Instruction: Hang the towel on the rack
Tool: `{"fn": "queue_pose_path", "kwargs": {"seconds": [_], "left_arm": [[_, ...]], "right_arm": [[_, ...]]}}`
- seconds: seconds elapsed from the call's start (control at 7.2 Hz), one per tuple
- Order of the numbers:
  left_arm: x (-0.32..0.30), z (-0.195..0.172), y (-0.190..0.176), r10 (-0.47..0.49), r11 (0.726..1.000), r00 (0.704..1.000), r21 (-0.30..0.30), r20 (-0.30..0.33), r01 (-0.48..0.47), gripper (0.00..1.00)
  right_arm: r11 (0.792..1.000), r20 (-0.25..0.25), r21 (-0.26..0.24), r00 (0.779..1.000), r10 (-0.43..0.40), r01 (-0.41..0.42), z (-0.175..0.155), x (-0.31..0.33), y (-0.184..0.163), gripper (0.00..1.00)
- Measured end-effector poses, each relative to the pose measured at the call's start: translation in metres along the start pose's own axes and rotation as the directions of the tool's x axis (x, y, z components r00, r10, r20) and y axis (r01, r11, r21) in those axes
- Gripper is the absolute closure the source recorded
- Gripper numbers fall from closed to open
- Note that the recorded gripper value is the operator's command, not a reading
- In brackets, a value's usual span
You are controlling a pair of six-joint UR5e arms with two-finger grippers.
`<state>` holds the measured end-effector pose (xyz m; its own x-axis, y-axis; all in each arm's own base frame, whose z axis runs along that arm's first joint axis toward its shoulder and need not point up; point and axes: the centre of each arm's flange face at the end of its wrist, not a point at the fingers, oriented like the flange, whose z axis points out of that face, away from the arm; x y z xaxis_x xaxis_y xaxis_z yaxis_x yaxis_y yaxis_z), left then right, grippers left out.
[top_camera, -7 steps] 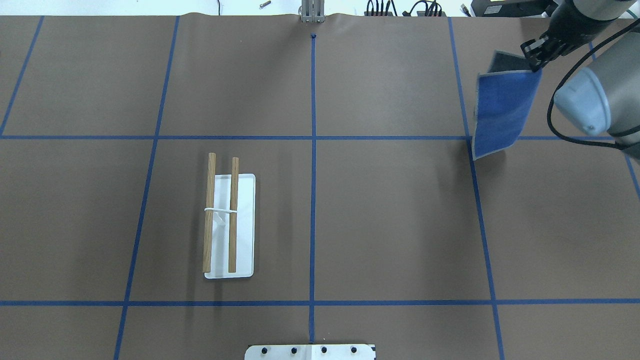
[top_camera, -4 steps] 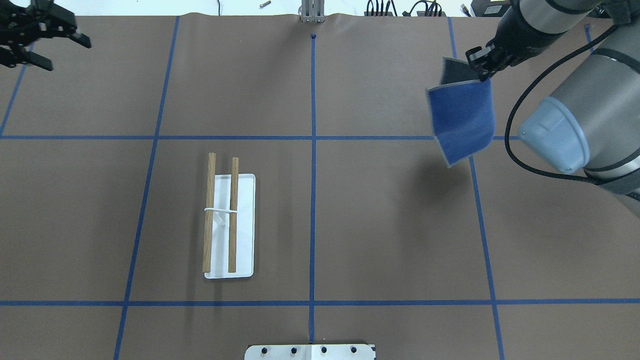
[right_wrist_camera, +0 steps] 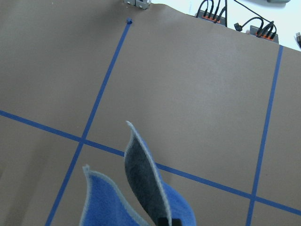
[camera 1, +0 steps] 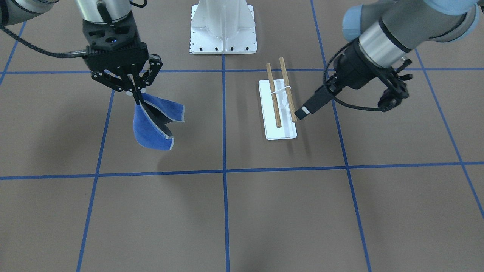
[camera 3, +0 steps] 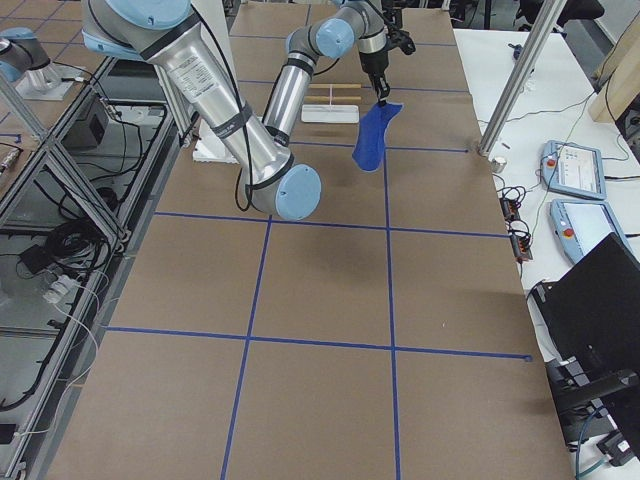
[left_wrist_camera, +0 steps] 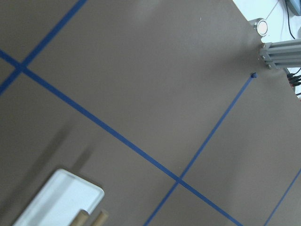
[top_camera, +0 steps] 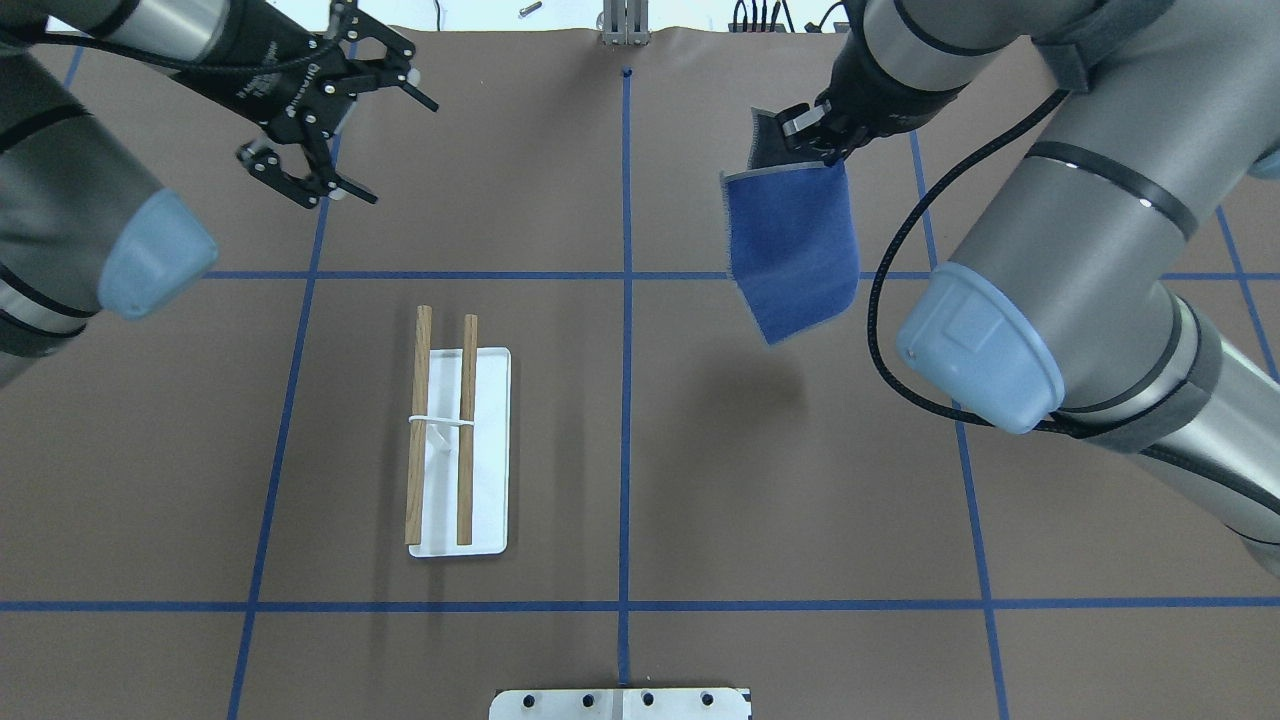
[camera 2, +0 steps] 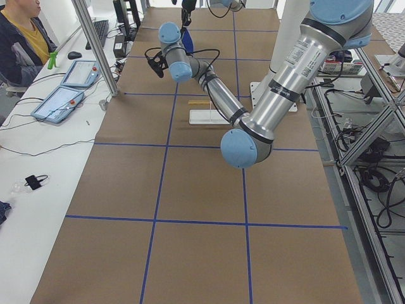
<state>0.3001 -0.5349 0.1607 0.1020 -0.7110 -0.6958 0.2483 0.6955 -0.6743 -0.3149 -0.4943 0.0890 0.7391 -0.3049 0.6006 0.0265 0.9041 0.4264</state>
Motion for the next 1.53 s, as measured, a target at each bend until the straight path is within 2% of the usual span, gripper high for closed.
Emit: {"fn": "queue_pose_path", "kwargs": {"seconds": [0.28,0.56,0.83,1.11,1.53], "left_arm": [[0.002,0.024,0.045,-0.088,0.992,0.996,-0.092,-0.025,0.086,0.02],[0.003,0.033,0.056,-0.152,0.984,0.985,-0.106,-0.081,0.143,0.02],[0.009,0.037,0.054,-0.204,0.975,0.962,-0.124,-0.180,0.183,0.02],[0.014,0.050,0.065,-0.232,0.968,0.946,-0.151,-0.225,0.201,0.02],[0.014,0.072,0.091,-0.248,0.964,0.929,-0.169,-0.275,0.207,0.02]], "right_arm": [[0.999,0.001,0.017,1.000,-0.027,0.027,-0.007,-0.043,-0.020,1.00],[0.998,-0.015,0.028,0.998,-0.059,0.059,-0.010,-0.078,-0.024,1.00],[0.996,-0.044,0.031,0.995,-0.086,0.087,-0.008,-0.101,-0.019,1.00],[0.990,-0.073,0.043,0.989,-0.128,0.131,0.000,-0.128,-0.004,1.00],[0.987,-0.077,0.047,0.986,-0.150,0.154,-0.002,-0.143,0.005,1.00]]}}
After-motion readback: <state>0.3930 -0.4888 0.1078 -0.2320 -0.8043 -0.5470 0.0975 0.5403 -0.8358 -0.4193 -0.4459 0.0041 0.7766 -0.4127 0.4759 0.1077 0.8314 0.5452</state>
